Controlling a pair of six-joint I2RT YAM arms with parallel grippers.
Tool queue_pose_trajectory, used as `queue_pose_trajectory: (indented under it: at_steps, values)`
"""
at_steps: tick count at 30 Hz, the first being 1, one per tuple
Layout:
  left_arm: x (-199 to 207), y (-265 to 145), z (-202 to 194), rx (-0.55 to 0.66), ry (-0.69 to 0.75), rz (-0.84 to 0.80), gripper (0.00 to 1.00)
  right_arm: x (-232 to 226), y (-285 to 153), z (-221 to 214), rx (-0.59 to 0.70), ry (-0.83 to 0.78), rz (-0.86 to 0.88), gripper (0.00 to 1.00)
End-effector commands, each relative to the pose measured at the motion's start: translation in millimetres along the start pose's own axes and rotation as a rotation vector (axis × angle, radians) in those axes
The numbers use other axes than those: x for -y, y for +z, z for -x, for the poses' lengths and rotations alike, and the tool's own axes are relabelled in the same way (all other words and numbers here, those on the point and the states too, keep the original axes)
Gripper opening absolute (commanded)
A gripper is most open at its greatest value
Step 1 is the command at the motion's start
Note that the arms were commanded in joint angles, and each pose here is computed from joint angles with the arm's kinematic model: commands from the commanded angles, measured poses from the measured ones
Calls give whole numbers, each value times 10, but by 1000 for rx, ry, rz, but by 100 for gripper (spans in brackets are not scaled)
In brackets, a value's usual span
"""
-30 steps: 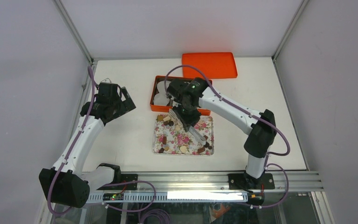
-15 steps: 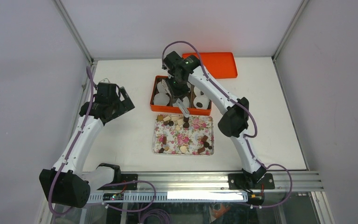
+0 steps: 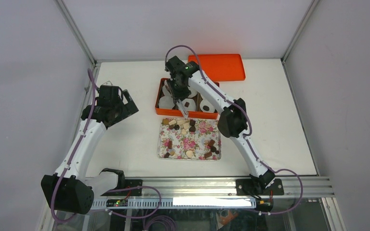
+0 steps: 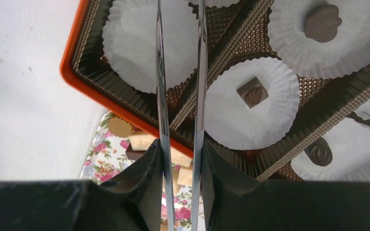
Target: Pack the chocolate
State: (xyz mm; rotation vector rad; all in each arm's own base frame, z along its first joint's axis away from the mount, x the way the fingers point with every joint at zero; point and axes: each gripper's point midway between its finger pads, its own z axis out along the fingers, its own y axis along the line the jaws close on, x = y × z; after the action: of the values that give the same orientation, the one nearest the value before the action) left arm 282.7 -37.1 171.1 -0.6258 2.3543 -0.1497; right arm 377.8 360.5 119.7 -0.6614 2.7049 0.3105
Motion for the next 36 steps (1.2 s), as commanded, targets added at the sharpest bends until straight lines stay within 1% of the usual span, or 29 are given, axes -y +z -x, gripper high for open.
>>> queue_pose_trajectory:
  at_steps: [1, 4, 12, 15, 18, 21, 28, 30, 36]
  values:
    - [-14, -99, 79, 31, 5, -17, 99, 23, -32, 383, 139, 55, 6, 2]
    - [-32, -101, 65, 26, 4, -13, 99, 46, 29, 411, 143, 83, 6, 3]
    - [-49, -115, 71, 28, 2, -7, 99, 108, 141, 334, 106, 106, -3, 11]
    - [-41, -114, 74, 26, 1, -9, 99, 84, 151, 316, 98, 108, 16, 18]
    - [-33, -114, 71, 24, 0, -12, 99, 58, 148, 302, 91, 108, 30, 21]
    - [-25, -109, 59, 17, 1, -17, 99, 31, 158, 278, 78, 110, 49, 28]
    - [-81, -175, -10, 18, -4, -17, 99, 21, 193, 204, 47, 115, 56, 34]
    - [-97, -188, -35, 15, -6, -16, 99, 27, 178, 206, 50, 113, 53, 39]
    - [-133, -224, -77, 15, -13, -13, 99, 33, 160, 194, 48, 112, 50, 40]
